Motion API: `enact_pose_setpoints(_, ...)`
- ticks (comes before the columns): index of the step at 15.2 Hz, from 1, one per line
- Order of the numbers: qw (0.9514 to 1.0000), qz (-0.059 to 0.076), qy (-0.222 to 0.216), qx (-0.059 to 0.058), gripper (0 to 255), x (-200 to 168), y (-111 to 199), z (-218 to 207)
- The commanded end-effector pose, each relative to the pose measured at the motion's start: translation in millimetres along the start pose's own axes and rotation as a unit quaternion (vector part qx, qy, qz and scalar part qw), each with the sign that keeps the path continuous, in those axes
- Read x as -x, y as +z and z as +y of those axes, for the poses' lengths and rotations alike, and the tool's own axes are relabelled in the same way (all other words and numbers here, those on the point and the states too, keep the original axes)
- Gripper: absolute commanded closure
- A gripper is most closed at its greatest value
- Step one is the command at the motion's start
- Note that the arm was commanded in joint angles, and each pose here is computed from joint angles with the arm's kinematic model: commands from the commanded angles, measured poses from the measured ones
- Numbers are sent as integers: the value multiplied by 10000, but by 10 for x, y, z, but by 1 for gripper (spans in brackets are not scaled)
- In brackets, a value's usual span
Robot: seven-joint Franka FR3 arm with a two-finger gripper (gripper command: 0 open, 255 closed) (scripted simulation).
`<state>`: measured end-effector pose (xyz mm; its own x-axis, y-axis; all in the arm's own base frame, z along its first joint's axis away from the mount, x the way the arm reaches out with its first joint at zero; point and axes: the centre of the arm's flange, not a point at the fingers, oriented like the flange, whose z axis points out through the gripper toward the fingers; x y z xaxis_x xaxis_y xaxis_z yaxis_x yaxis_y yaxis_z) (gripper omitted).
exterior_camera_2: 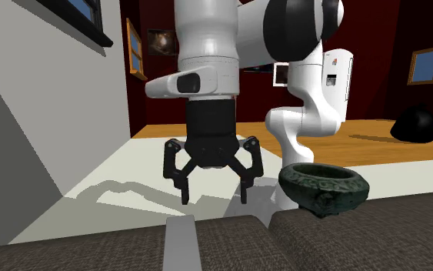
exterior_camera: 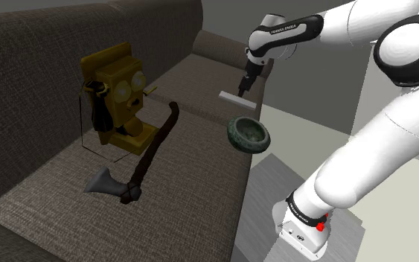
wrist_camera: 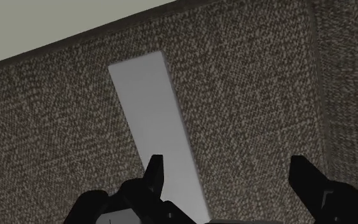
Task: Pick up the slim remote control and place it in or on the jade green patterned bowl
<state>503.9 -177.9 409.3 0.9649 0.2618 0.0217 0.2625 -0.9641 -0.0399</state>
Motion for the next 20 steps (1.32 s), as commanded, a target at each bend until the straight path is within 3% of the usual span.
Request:
enact_pose_setpoints(1, 9999, -28, -124, 34, 0, -105, 159, 184)
enact_pose_setpoints(5, 9994, -74, -326, 86, 0, -332, 422, 485)
enact_pose_setpoints(12, 9994, -74, -326, 86, 0, -326, 791, 492)
enact_pose_setpoints(20, 9994, -74, -327, 86, 0, -326, 822, 492)
